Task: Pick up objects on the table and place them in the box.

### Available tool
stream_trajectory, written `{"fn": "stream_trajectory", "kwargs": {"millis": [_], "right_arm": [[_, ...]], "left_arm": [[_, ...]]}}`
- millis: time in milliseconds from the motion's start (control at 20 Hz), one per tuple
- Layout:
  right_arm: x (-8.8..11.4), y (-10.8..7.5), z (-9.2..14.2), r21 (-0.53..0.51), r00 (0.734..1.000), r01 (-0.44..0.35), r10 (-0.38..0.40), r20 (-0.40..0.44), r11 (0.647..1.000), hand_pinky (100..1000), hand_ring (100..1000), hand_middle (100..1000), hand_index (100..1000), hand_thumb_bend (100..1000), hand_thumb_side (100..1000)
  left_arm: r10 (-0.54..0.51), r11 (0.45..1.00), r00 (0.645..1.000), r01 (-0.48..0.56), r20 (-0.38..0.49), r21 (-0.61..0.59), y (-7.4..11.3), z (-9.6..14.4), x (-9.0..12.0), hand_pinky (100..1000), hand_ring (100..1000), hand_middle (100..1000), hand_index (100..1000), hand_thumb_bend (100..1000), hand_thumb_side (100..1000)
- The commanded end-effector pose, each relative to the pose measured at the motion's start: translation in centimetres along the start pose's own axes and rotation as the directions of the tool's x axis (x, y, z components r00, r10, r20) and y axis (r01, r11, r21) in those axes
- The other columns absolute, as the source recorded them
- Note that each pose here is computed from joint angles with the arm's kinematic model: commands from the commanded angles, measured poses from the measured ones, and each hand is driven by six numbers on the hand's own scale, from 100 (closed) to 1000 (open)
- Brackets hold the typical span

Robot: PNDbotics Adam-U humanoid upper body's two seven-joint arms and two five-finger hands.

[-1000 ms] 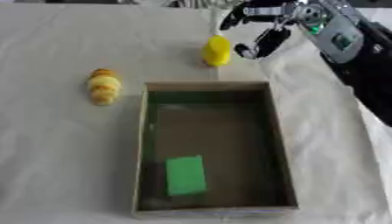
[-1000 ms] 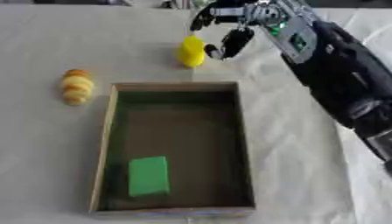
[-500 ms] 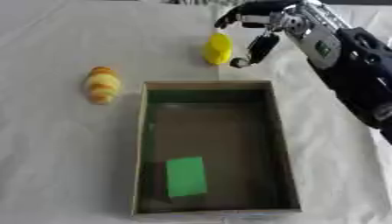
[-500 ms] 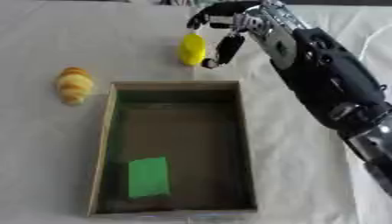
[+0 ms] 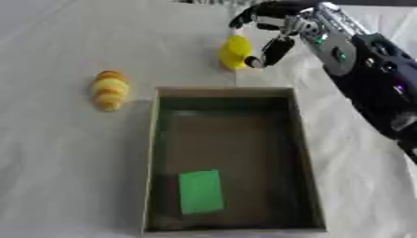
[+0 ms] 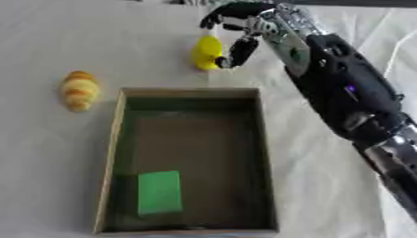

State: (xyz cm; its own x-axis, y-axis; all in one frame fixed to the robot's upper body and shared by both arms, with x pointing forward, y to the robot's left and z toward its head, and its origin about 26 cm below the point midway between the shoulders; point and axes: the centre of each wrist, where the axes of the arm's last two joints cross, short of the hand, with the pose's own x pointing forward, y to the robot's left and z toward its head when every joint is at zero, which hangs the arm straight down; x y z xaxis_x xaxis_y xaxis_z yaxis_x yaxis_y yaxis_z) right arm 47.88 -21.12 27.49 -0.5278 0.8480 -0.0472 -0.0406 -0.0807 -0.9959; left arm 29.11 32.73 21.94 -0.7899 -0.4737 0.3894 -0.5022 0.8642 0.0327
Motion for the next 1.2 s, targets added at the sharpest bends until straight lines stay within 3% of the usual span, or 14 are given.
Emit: {"fn": "stream_trajectory", "kwargs": {"millis": [50,350,600,850,1000,1050,1200], "right_arm": [[-0.2,-1.5,0.2,-0.048,1.0,-0.004,0.004,-0.013,0.999,930,933,844,928,239,146],[-0.4,-1.1,0.1,-0.039,1.0,0.004,-0.006,-0.028,0.999,924,923,818,901,208,159],[-0.5,-0.8,-0.1,-0.025,0.999,0.023,-0.024,-0.034,0.999,898,878,691,805,100,121],[-0.5,-0.4,-0.3,-0.02,0.999,0.032,-0.033,-0.035,0.999,873,836,578,699,100,100],[-0.5,-0.2,-0.4,-0.024,0.999,0.034,-0.035,-0.038,0.999,870,831,567,687,100,100],[-0.4,-0.3,-0.4,-0.033,0.998,0.04,-0.041,-0.037,0.999,840,774,466,554,100,100],[-0.2,-0.5,-0.4,-0.09,0.997,0.066,-0.069,-0.034,0.994,796,690,380,435,100,100]], "left_arm": [[0.005,1.0,1.0,-0.005,0.028,-0.007,0.0,-0.6,0.5,754,754,715,788,100,455],[0.006,1.0,1.0,-0.006,0.023,-0.002,0.0,-0.5,0.4,755,753,715,788,100,463],[0.011,1.0,1.0,-0.011,0.023,0.0,0.0,-0.6,0.5,755,753,715,788,100,468],[0.009,1.0,1.0,-0.01,0.02,0.002,0.0,-0.5,0.4,755,752,713,788,100,473],[0.009,1.0,1.0,-0.009,0.018,0.002,0.0,-0.5,0.4,755,752,713,788,100,473],[0.009,1.0,1.0,-0.009,0.019,0.003,0.0,-0.5,0.4,756,753,713,787,100,470],[0.011,1.0,1.0,-0.011,0.019,0.0,0.0,-0.5,0.5,756,753,713,788,100,470]]}}
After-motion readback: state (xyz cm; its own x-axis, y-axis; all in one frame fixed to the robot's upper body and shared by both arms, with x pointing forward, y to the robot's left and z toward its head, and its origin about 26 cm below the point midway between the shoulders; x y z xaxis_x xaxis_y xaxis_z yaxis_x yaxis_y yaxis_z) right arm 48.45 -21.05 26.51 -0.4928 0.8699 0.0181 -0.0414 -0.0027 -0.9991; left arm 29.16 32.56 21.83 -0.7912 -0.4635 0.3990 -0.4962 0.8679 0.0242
